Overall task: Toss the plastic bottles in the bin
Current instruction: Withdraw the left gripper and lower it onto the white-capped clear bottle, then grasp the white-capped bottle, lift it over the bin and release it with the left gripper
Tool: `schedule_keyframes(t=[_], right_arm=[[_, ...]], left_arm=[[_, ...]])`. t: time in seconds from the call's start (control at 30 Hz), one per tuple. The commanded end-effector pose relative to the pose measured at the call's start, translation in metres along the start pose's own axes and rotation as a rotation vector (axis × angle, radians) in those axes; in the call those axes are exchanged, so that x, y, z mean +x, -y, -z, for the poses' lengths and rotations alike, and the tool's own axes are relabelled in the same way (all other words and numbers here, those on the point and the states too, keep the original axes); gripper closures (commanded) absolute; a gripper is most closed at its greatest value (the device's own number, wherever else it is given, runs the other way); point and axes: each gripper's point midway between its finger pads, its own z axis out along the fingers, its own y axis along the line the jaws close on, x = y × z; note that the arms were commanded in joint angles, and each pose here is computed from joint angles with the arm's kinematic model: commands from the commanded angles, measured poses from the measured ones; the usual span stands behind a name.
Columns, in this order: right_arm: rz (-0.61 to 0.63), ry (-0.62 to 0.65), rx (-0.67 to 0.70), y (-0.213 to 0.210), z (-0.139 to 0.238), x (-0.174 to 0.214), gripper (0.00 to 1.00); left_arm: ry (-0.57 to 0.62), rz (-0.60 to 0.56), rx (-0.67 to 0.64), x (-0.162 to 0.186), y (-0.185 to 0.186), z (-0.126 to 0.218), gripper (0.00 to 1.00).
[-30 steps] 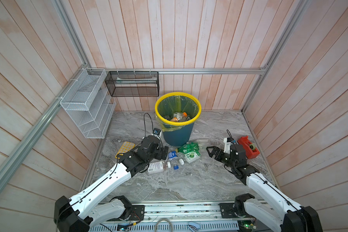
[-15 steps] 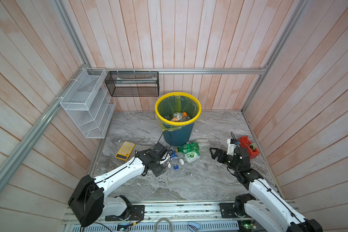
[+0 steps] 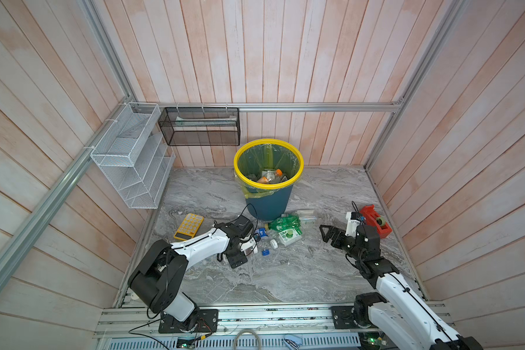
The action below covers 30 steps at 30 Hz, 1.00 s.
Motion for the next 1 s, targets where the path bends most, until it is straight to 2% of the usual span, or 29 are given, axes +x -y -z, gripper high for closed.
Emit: schedule_keyframes(t=[0.0,0.1,0.13,0.33,0.47,0.53,0.63,0.8,0.87,0.97], right_arm=[[0.023,-0.023,0.014,0.003,-0.003,0.002,0.01],[0.03,-0.033,0.036,0.008,-0.005,0.003,0.01],[0.029,-0.032,0.043,0.009,-0.005,0.004,0.01],[0.021,-0.024,0.077,0.018,-0.007,0.003,0.01],[0.016,-0.006,0.094,0.021,-0.008,-0.002,0.01],[0.014,0.009,0.098,0.02,-0.006,-0.006,0.01],[0.005,0.038,0.1,0.02,-0.004,-0.012,0.01],[-0.018,0.059,0.091,0.017,0.0,-0.016,0.01],[-0.018,0.066,0.092,0.016,0.002,-0.019,0.01],[-0.017,0.076,0.098,0.014,0.005,-0.024,0.01]], left_arm=[[0.002,0.014,0.053,-0.006,0.005,0.001,0.29],[0.023,0.047,0.05,-0.01,0.004,0.008,0.52],[0.035,0.058,0.041,-0.012,0.002,0.013,0.54],[0.208,0.169,-0.052,-0.029,-0.017,0.071,0.54],[0.387,0.264,-0.171,-0.036,-0.042,0.134,0.55],[0.5,0.315,-0.25,-0.038,-0.057,0.175,0.54],[0.739,0.411,-0.432,-0.04,-0.087,0.255,0.58],[1.289,0.523,-0.667,-0.033,-0.109,0.399,0.52],[1.461,0.538,-0.717,-0.031,-0.111,0.438,0.49],[1.604,0.524,-0.722,-0.049,-0.117,0.472,0.44]])
